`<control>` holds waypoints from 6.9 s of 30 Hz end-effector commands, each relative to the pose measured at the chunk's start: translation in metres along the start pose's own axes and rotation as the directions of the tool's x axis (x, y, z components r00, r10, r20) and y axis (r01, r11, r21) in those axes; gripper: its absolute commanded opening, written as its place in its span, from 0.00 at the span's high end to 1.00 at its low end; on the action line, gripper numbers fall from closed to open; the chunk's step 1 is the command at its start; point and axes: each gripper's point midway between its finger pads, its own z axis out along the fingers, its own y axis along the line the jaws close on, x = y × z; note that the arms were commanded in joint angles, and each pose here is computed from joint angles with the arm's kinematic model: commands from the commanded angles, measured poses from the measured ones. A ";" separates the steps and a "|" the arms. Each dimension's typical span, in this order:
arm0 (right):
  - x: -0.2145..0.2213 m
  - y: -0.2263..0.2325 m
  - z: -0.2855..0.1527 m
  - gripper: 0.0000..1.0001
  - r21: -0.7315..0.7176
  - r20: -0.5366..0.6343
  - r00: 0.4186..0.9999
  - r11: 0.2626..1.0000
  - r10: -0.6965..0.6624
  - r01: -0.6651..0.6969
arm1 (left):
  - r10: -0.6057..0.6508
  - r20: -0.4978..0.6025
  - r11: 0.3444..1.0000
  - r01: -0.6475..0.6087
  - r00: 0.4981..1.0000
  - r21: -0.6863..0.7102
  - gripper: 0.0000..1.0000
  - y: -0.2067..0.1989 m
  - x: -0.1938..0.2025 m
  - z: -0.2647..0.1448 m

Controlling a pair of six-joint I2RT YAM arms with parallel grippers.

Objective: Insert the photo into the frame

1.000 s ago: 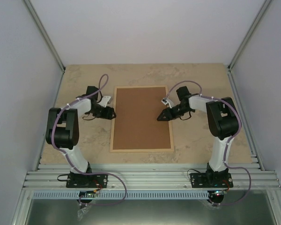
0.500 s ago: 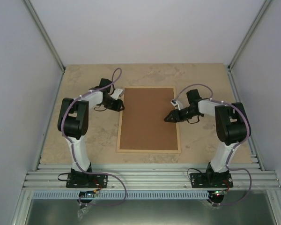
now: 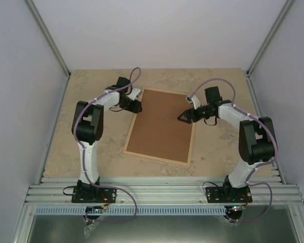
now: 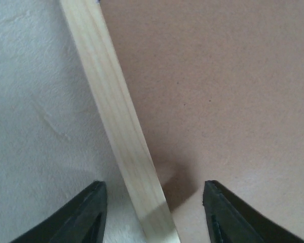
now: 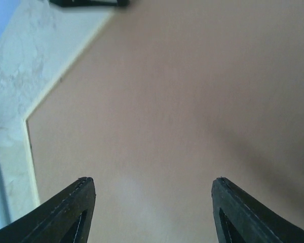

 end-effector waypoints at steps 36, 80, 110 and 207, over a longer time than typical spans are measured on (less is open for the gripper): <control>-0.022 0.122 0.117 0.02 0.002 -0.034 0.502 0.502 -0.864 0.865 | -0.284 -0.079 0.949 0.269 0.955 -0.164 0.01 -0.010 0.128 -0.096; 0.083 0.022 0.110 0.04 -0.056 -0.434 0.470 0.544 -0.769 0.837 | 0.934 0.216 0.265 -0.957 0.284 0.113 0.29 -0.115 0.174 -0.096; 0.024 0.014 -0.028 0.22 0.111 0.028 1.000 0.994 -0.013 0.010 | 0.847 0.331 0.430 -0.902 0.416 0.035 0.10 -0.183 0.103 -0.077; 0.104 -0.044 -0.012 0.83 0.142 -0.044 0.941 0.934 0.336 -0.327 | 0.867 0.324 0.369 -0.925 0.378 0.091 0.23 -0.292 0.086 -0.028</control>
